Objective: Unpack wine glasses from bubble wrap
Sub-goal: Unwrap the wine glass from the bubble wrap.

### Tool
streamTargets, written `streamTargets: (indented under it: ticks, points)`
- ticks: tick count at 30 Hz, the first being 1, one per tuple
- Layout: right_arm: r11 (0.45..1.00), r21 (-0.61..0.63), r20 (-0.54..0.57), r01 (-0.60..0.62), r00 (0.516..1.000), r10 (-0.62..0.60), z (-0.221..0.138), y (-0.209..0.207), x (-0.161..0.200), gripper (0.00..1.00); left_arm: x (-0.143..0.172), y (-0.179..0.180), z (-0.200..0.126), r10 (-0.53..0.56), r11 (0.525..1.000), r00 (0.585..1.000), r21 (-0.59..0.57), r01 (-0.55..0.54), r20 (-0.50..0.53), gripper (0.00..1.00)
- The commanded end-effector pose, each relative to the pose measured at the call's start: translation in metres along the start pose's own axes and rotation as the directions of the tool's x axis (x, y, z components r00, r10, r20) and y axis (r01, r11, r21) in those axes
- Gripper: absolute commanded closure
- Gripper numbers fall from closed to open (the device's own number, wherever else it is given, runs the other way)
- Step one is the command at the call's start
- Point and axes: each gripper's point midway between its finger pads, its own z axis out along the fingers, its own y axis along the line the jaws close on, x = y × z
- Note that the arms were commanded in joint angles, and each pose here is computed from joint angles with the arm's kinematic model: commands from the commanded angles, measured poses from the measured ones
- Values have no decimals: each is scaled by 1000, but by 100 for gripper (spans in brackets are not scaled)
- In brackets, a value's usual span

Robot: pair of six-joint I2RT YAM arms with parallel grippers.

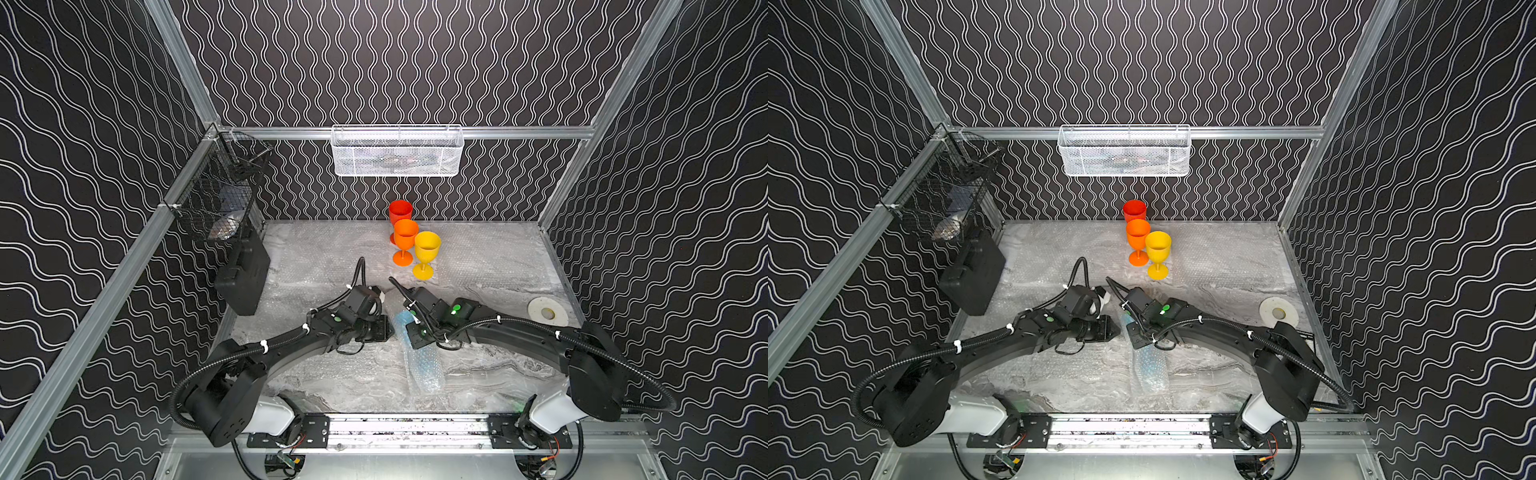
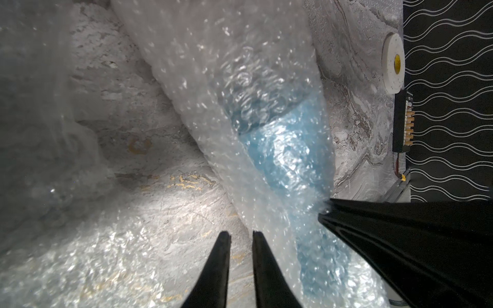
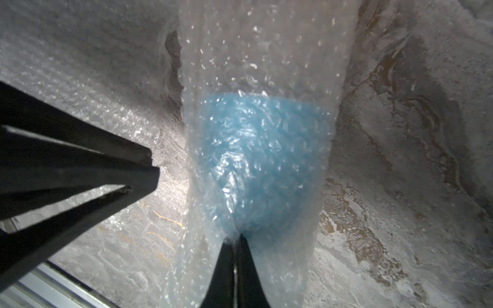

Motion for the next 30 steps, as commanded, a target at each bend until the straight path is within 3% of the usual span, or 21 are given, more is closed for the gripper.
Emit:
streamTargets:
  ticks: [1,9,15,22,30]
  points:
    - [993,-78,47,-87,995,90,-7,8,-9,100,-4,-15,2,43,998,999,50,-43,13,79]
    - [958,-163,126,-236,958,258,-27,-13,-17,100,-7,-34,-2,81,991,996,107,-86,47,78]
    - [918,-226,118,-325,927,357,-27,-27,-16,100,-2,-59,-2,138,974,989,171,-146,60,74]
    - [914,-236,103,-329,927,361,-24,-27,-14,100,-2,-70,8,182,970,982,153,-188,49,64]
    - [917,-241,110,-317,930,350,-27,-27,-15,100,-9,-52,20,228,974,973,4,-228,34,63]
